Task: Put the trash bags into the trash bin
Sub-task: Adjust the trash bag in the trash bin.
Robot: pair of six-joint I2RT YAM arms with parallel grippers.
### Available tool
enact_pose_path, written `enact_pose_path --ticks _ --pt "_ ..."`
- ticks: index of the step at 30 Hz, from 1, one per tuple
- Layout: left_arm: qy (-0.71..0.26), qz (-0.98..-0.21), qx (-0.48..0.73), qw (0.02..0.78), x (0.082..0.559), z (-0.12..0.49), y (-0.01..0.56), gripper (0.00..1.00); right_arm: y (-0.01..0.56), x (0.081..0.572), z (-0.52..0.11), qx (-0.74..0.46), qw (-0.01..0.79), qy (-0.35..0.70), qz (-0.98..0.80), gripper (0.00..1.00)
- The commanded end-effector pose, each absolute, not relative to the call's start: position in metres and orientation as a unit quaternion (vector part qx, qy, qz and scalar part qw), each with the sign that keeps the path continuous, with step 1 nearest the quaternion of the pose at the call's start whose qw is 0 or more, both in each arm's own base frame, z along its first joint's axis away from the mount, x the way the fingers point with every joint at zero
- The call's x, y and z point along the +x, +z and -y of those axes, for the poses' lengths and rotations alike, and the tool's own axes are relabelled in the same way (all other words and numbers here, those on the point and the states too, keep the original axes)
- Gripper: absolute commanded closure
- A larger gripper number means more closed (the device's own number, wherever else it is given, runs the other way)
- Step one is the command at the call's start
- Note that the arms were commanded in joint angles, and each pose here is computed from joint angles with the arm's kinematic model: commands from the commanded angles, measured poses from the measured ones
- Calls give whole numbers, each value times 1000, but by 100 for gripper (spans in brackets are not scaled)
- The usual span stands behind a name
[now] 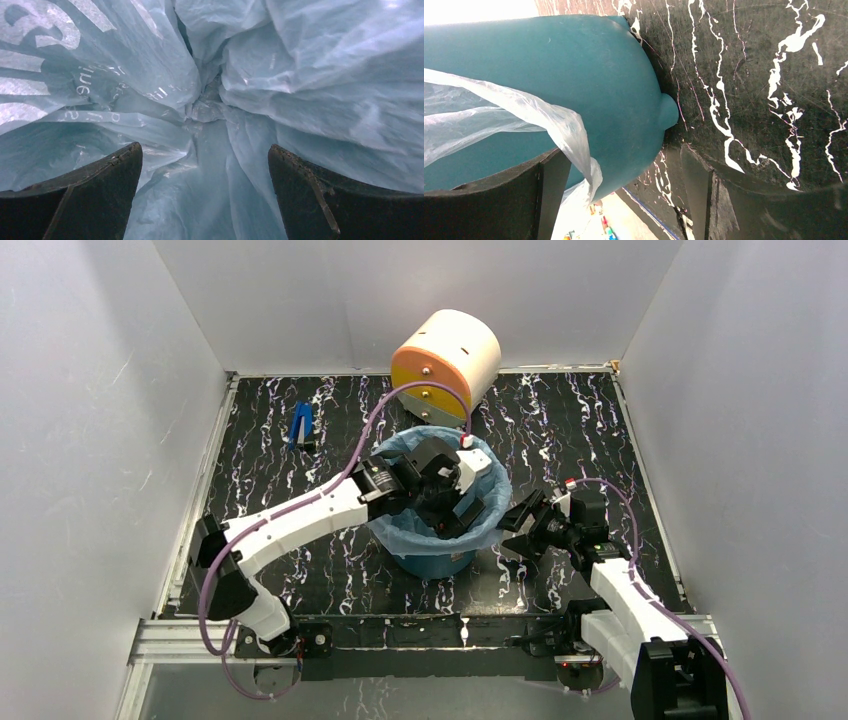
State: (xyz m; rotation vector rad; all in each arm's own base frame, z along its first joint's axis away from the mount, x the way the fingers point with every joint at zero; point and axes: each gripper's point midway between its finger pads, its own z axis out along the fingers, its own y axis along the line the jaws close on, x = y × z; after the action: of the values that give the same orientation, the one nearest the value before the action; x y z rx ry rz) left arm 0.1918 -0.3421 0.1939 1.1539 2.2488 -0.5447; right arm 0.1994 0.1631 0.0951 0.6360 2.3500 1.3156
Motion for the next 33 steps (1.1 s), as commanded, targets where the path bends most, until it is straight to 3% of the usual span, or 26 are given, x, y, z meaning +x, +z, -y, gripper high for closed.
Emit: enact_pose_path --ticks 1,18,33 --pt "-180 -835 444 271 197 343 185 6 101 202 -167 209 192 482 -829 12" --pt "-151 -866 437 189 172 316 79 6 98 200 -169 191 187 487 -831 11" --pt "-83 -895 425 106 159 286 19 7 97 191 -167 190 175 475 -841 10"
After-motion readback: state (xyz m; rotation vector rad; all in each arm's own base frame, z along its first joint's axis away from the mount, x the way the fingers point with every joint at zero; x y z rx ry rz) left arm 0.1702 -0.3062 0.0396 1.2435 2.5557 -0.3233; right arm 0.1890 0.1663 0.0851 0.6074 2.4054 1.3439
